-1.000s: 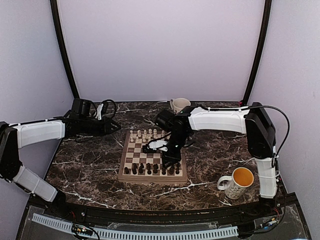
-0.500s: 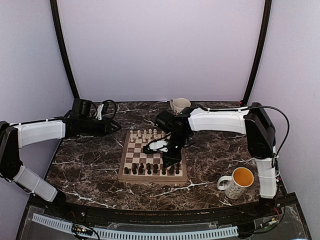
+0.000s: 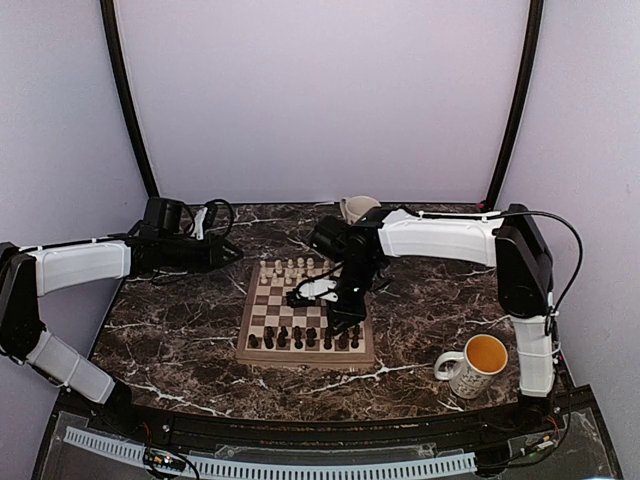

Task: Set up the chess pieces on the board
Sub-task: Adjust the pawn at c7, then adjust the pawn at a7.

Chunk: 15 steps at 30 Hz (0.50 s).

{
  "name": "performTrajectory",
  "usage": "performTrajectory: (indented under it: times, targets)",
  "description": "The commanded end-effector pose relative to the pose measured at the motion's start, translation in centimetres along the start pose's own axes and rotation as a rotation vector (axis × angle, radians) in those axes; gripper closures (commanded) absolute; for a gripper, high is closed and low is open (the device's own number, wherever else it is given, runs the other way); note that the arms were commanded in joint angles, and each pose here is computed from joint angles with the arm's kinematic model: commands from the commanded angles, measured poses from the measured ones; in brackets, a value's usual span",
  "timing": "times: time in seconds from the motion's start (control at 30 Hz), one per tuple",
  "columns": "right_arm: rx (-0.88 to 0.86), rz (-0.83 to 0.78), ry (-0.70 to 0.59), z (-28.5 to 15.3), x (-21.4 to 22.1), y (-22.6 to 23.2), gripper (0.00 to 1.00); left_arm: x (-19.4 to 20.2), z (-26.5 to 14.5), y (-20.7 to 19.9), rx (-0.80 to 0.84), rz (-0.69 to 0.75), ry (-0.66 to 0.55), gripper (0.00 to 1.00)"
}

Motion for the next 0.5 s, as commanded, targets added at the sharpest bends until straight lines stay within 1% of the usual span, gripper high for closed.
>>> performTrajectory:
  times: [0.0,0.13,0.23,0.33,0.47]
  targets:
    - [-0.01,-0.03,-0.063,-4.0,-0.4,0.6,0.76,0.4,0.0,-0.1,0.024,0.0,-0.006,0.68]
    - [0.024,0.025,-0.067,-4.6,0.7,-1.3,0.78,0.5,0.1,0.0,0.026,0.0,-0.005,0.68]
    - [0.053,0.07,-0.062,-4.4,1.7,-2.8,0.82,0.5,0.1,0.0,0.028,0.001,-0.002,0.68]
    - [0.088,0.098,-0.031,-3.5,2.8,-3.8,0.89,0.4,0.1,0.0,0.029,0.002,-0.002,0.68]
    - [0.106,0.115,-0.002,-2.5,3.7,-4.2,0.93,0.4,0.1,0.0,0.027,0.0,-0.004,0.68]
Point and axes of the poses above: each gripper's point midway between its finger pads, its own z axis out along the fingers, its own y axis along the line the jaws close on, x = y × z, the point moved 9 cm from there along -z, back along the fingers, and after that the axes turned 2 degrees about z, right-handed, at the moved point
